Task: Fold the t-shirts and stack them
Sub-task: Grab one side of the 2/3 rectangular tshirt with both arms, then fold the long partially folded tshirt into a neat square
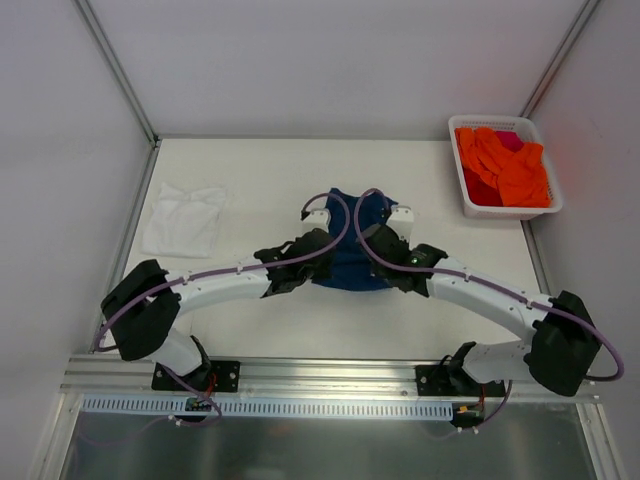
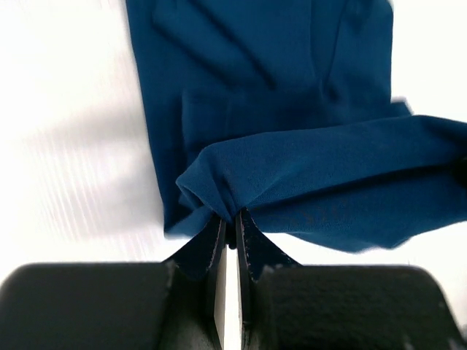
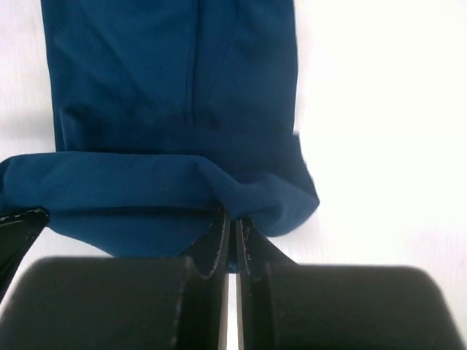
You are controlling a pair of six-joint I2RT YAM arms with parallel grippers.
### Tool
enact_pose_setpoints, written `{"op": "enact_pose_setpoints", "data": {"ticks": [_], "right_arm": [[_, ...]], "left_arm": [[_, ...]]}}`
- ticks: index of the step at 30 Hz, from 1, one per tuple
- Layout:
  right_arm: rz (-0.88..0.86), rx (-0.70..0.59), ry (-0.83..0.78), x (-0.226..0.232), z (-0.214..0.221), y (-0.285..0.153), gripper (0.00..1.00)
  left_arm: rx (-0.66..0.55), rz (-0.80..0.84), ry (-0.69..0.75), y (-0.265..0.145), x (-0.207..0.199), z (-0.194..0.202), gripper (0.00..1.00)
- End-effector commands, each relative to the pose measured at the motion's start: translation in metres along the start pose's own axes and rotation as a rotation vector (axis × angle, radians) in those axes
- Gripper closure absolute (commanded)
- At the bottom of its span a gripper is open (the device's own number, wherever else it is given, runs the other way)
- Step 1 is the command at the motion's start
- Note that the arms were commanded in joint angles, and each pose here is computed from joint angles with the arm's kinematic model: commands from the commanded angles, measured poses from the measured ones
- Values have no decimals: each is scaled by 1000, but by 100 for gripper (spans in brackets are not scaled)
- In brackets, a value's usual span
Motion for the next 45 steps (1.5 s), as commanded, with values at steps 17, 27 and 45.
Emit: {"op": "enact_pose_setpoints", "data": {"ticks": [17,27,45], "right_arm": [[40,-16,-36,19,-146,120,99],[119,-8,-59,0,-164,174,44],[-129,-269,-48,19,-245,17,63]], "left_arm": [[-62,-6,116,116,19,-157,100],[-44,-46,159,164,33,-167,1],[-309,-3,129,24,17,-251,21]]}}
Point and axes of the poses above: each gripper's point midway between its finger pads, its own y axis out along the fingers, its own x axis along the line the jaws close on, z = x × y, the point moved 2 cm from there along -y, back along the fingers, and after that the axes turned 5 degrees about y, right-handed, at the moved point
